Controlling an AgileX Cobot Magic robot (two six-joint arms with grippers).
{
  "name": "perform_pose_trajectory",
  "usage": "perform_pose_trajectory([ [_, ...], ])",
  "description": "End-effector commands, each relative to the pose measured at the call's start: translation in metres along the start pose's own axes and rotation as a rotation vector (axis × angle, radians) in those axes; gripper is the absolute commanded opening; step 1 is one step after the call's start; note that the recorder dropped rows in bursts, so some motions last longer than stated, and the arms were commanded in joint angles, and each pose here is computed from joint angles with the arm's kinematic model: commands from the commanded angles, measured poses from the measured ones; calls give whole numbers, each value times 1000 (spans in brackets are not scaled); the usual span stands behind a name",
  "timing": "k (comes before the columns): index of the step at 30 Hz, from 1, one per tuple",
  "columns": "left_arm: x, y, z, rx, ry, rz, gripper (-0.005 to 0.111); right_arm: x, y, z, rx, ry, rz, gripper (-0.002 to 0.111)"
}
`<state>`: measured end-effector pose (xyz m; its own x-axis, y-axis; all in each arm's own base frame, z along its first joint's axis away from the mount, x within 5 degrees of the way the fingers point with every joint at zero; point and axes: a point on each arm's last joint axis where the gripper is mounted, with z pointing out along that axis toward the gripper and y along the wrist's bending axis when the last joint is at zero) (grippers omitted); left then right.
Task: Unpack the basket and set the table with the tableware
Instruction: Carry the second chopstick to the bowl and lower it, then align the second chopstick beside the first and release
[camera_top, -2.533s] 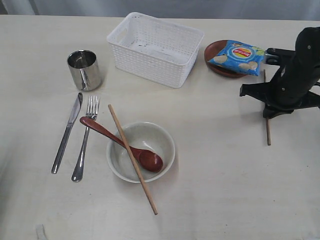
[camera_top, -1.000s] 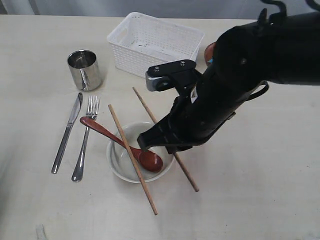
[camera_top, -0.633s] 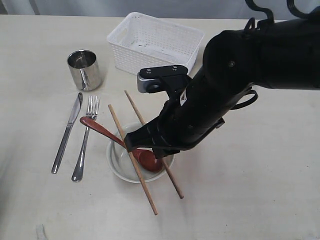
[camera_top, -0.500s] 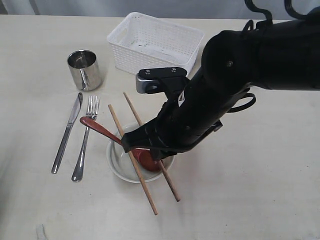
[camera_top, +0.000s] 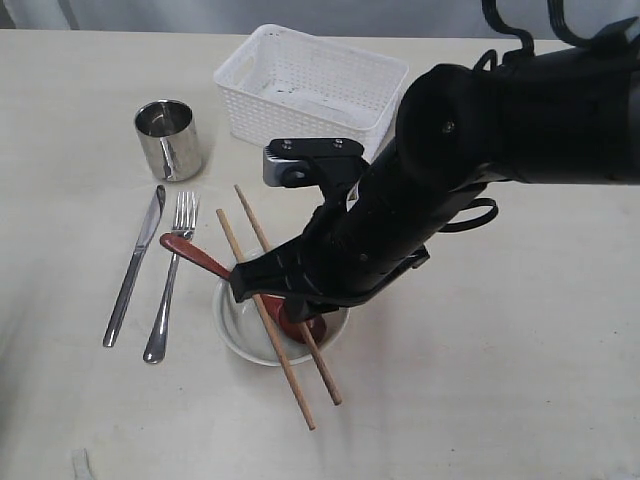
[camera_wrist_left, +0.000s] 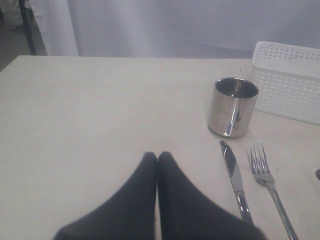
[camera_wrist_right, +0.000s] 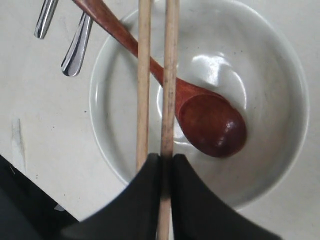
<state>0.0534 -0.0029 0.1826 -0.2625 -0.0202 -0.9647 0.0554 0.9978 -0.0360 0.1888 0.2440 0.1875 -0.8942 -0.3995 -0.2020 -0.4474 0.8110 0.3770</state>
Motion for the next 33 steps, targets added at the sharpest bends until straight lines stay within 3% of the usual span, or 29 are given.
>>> perform_pose_trajectory([
  [1, 0, 0, 0, -5, -9, 10, 0, -2, 2, -1, -7, -15, -6, 0],
  [21, 0, 0, 0, -5, -9, 10, 0, -2, 2, -1, -10, -9, 0, 0],
  [28, 0, 0, 0, -5, -9, 10, 0, -2, 2, -1, -10, -7, 0, 33],
  [33, 0, 0, 0, -5, -9, 10, 0, -2, 2, -1, -12, -13, 0, 34],
])
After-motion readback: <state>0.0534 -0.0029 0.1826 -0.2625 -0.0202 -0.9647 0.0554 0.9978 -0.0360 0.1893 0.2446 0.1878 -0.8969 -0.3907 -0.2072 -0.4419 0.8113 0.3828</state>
